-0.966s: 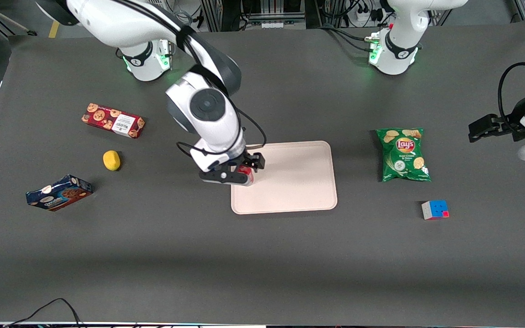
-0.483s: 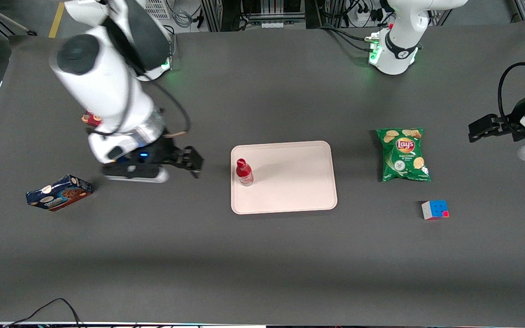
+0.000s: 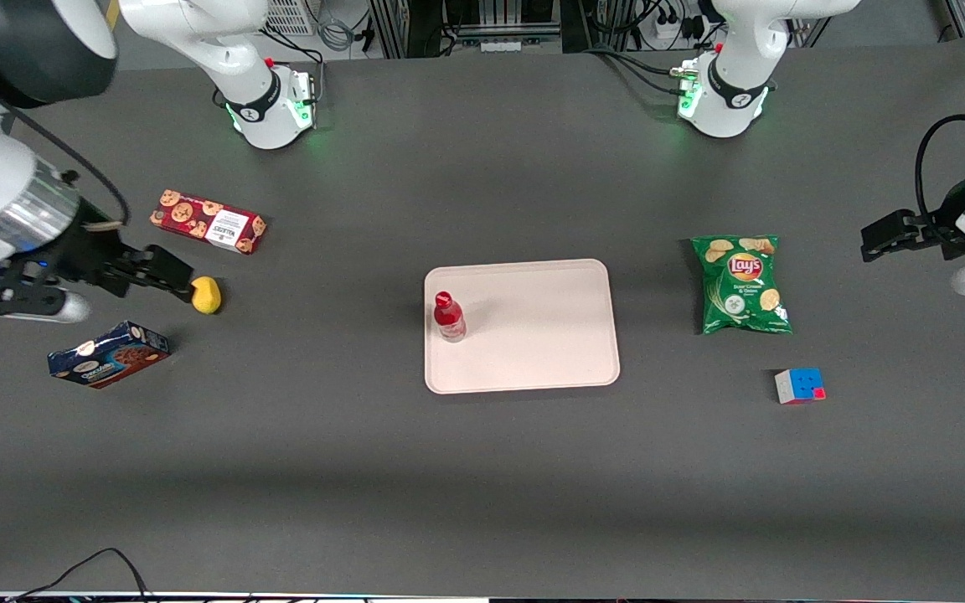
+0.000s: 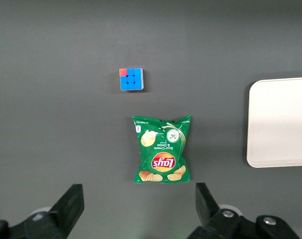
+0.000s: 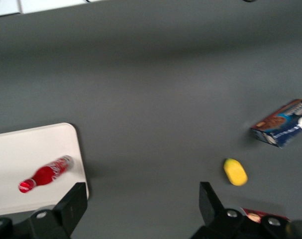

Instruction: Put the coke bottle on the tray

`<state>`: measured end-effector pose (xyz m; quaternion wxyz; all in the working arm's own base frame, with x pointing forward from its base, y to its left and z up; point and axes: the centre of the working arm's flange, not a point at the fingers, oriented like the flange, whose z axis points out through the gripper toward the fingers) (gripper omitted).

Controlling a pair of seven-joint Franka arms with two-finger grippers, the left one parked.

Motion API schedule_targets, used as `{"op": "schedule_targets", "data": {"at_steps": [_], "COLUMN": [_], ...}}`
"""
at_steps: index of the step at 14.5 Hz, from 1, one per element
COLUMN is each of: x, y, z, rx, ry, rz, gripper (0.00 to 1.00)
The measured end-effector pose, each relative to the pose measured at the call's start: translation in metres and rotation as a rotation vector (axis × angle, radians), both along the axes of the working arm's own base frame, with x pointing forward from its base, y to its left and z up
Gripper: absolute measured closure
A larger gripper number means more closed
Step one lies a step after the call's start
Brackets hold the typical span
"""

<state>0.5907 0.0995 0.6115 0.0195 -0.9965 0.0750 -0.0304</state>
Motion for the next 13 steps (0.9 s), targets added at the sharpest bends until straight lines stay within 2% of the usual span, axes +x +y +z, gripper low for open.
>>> {"op": "schedule_targets", "data": {"at_steps": [6, 10, 13], "x": [-0.03, -0.058, -0.067], "y": [-0.062, -0.08, -0.085], "z": [-0.007, -0.022, -0.026], "rx": [-0.027, -0.03, -0.03], "ry": [0.062, 0.066, 0.068], "rz": [-0.004, 0.025, 0.045], "gripper": [0.0, 0.0, 0.0]}}
